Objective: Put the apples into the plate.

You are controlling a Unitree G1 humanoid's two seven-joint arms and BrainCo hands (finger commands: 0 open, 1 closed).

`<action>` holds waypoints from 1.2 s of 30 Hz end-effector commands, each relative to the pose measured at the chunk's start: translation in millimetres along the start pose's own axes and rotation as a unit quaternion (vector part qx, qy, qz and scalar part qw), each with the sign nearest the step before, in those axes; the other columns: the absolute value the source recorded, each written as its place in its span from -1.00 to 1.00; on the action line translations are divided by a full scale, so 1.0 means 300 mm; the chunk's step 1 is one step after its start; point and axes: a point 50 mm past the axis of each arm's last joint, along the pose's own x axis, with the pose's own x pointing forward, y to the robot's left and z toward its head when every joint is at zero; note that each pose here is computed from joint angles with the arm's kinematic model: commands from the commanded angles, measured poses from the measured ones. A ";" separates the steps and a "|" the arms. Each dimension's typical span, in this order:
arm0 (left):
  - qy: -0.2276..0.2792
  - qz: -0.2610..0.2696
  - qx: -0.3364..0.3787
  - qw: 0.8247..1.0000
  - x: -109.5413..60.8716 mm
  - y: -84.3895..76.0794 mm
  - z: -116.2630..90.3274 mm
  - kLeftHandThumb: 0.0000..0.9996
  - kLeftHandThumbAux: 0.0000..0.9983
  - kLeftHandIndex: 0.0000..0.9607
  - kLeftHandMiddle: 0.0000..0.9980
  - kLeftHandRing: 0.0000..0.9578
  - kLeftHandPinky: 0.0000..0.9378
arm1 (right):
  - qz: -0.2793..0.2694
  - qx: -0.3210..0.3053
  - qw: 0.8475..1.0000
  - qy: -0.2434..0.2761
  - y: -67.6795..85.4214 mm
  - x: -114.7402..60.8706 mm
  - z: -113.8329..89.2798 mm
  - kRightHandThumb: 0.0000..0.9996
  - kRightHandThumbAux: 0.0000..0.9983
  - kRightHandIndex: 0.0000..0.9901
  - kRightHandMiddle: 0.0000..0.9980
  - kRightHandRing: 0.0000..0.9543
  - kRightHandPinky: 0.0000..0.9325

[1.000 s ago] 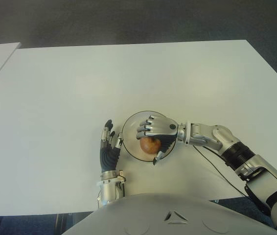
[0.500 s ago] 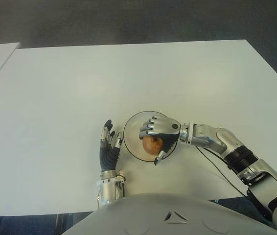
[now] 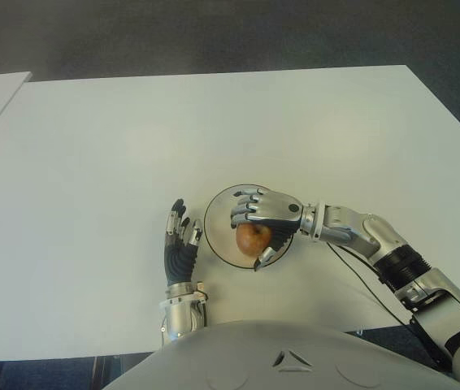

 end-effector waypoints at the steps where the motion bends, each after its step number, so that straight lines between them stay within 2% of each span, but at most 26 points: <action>1: 0.042 0.019 -0.031 0.998 -0.013 -0.046 -0.028 -1.00 0.09 -1.00 -1.00 -1.00 -1.00 | -0.010 0.005 1.000 0.004 -0.001 0.002 0.002 -0.86 -0.43 -1.00 -1.00 -1.00 -1.00; 21: 0.040 0.018 -0.031 0.999 -0.015 -0.044 -0.025 -0.96 0.15 -1.00 -1.00 -1.00 -1.00 | -0.008 0.015 1.000 0.020 -0.009 0.006 -0.003 -0.76 -0.42 -1.00 -1.00 -1.00 -1.00; 36: 0.039 0.018 -0.023 0.999 -0.016 -0.043 -0.025 -0.93 0.15 -1.00 -1.00 -1.00 -1.00 | -0.010 0.006 0.999 0.033 -0.037 0.008 -0.030 -0.82 -0.42 -1.00 -1.00 -1.00 -1.00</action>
